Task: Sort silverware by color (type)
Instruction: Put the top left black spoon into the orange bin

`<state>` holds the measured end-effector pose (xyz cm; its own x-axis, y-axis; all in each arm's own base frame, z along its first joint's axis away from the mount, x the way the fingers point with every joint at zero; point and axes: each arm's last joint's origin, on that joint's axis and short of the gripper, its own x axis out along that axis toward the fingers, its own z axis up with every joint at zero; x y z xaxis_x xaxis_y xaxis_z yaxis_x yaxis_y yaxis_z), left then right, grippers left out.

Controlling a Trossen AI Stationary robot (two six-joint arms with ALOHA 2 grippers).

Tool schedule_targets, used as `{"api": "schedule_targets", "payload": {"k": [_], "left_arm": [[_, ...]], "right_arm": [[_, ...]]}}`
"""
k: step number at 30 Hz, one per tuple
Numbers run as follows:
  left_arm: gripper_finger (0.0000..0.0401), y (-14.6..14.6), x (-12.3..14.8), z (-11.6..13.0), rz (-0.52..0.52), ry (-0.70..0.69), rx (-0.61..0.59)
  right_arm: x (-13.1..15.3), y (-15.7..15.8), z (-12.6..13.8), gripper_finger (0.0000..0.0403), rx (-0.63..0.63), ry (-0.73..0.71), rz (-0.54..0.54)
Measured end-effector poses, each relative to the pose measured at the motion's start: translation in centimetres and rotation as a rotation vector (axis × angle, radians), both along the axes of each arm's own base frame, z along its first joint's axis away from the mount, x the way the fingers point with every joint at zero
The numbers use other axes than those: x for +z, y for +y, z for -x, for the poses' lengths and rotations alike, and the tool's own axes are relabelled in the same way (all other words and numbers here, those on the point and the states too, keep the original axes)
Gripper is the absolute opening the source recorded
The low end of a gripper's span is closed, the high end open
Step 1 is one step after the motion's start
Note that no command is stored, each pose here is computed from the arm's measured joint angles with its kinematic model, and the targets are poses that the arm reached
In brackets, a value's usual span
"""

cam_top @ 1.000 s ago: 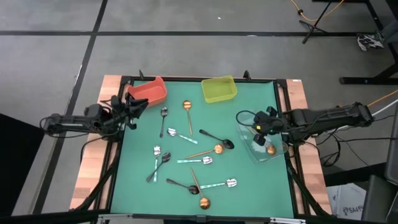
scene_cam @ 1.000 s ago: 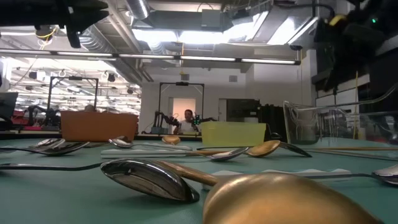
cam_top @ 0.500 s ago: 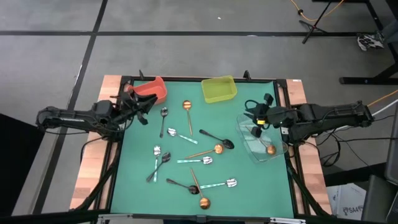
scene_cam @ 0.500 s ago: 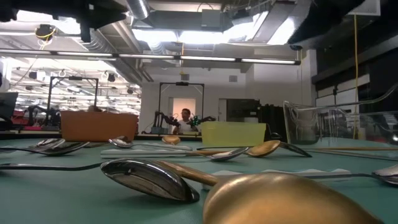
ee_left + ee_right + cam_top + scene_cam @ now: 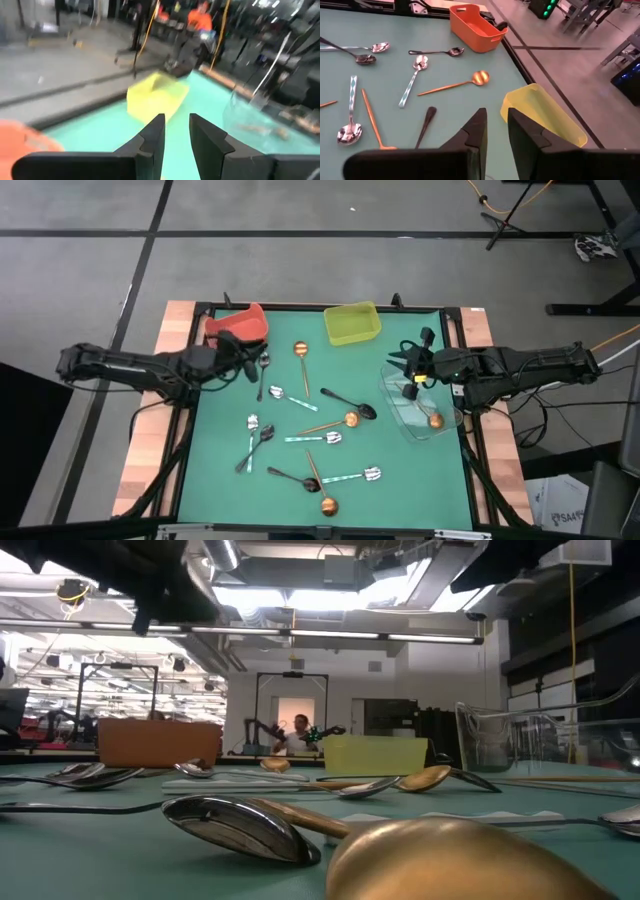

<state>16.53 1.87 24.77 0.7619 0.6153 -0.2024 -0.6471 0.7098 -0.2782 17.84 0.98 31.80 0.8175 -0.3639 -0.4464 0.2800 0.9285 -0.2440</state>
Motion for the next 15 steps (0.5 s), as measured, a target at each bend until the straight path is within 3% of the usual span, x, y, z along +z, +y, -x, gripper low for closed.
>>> {"api": "schedule_targets", "payload": {"k": [8,15], "left_arm": [[0.0082,0.0,-3.9,-0.5,0.219,0.191,0.105],[0.0082,0.0,-6.1,-1.5,0.233,0.331,0.136]], "right_arm": [[0.0,0.1,0.0,0.0067,0.034,0.003,-0.019],[-0.1,0.2,-0.1,0.0067,0.076,0.007,-0.043]]}}
